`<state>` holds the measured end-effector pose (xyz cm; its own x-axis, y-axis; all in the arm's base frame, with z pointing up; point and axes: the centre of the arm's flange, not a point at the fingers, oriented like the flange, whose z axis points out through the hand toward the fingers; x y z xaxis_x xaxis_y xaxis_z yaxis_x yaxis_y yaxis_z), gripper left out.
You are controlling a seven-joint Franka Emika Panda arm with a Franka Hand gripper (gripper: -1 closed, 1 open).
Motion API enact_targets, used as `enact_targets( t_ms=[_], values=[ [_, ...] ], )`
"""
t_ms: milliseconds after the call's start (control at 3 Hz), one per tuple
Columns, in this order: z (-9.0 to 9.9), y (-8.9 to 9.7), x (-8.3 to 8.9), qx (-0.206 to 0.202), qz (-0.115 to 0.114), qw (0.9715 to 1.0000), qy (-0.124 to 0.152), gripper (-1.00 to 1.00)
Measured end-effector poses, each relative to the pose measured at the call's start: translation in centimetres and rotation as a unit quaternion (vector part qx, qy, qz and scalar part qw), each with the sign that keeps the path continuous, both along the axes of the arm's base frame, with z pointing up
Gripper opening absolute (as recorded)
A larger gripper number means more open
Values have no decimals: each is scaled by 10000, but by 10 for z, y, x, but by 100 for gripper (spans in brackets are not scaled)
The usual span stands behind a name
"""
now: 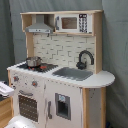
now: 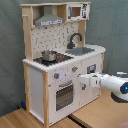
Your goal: Play with the kitchen
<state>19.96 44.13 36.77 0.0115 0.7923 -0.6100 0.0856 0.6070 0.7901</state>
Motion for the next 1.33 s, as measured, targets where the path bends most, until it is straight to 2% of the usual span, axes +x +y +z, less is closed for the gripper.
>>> enact_targets(
  t_ms=[333,667,1333],
  values=[
    [-6,-3,8,-353,232,9991,-7,100],
    [-9,-11,25,-637,358,9973,-33,100],
    [-12,-33,70,-821,478,9954,-100,100]
  ],
)
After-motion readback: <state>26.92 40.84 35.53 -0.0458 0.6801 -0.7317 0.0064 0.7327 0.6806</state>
